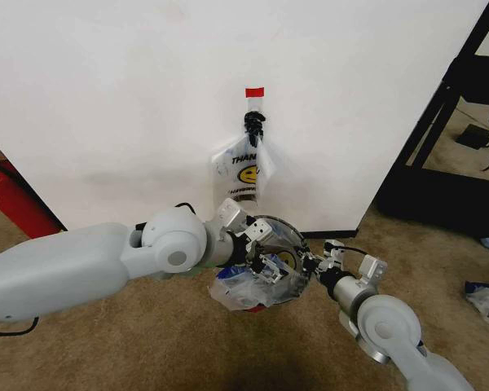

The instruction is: Pick up the garbage bag from the wall and place it over the trash bin.

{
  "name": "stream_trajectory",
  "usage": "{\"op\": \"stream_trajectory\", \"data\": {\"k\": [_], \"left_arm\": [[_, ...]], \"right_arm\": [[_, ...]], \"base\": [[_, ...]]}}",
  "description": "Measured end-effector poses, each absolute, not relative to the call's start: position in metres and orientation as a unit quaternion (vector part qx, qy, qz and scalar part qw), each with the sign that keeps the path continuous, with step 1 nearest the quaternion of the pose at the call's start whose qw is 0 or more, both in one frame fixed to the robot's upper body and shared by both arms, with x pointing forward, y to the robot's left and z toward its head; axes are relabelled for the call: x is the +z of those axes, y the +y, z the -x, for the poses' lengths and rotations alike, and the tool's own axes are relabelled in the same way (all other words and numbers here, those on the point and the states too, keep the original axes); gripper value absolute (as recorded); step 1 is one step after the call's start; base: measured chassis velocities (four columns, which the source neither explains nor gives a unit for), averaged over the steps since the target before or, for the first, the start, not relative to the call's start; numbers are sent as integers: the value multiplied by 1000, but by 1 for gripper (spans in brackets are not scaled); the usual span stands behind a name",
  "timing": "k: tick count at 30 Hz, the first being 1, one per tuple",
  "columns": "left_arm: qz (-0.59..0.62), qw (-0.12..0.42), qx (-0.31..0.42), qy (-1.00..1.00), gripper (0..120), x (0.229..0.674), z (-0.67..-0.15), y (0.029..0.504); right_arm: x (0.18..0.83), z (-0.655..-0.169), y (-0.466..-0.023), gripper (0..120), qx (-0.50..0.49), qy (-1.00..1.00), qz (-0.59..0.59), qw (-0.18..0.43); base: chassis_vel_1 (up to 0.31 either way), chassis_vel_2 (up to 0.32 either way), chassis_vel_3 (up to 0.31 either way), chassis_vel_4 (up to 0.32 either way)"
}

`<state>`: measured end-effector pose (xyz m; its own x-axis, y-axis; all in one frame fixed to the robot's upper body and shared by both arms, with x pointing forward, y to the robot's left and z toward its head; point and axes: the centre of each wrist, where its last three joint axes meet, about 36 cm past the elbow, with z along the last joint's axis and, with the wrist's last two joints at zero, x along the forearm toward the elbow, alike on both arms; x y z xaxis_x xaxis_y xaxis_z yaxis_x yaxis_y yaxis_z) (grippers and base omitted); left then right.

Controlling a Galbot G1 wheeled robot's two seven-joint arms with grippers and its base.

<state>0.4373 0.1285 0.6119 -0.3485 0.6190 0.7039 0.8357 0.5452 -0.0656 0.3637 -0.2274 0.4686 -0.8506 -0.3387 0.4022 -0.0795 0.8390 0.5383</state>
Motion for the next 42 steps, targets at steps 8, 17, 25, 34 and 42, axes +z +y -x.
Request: {"op": "stream_trajectory", "data": {"k": [8,17,25,34,42], "left_arm": [[458,373,-126,-797,79,603,-438,127],[456,370,-120,-801,46,605,-434,127],[458,357,-123,-805,16,606,-422,126],[459,312,-127,-822,0,610,-394,137],[469,289,-108,-827,0,593,-354,148]], "right_arm": [[470,-364,-228,1,-261,-926,-114,247],[471,-364,-227,1,-261,-926,-113,247],[469,-364,-226,1,-266,-926,-108,247],[466,-365,-224,1,-281,-923,-92,245],[468,-369,-222,1,-302,-918,-81,243]], "base": [[0,0,0,0],[0,0,0,0],[0,0,0,0],[0,0,0,0],[0,0,0,0]]}}
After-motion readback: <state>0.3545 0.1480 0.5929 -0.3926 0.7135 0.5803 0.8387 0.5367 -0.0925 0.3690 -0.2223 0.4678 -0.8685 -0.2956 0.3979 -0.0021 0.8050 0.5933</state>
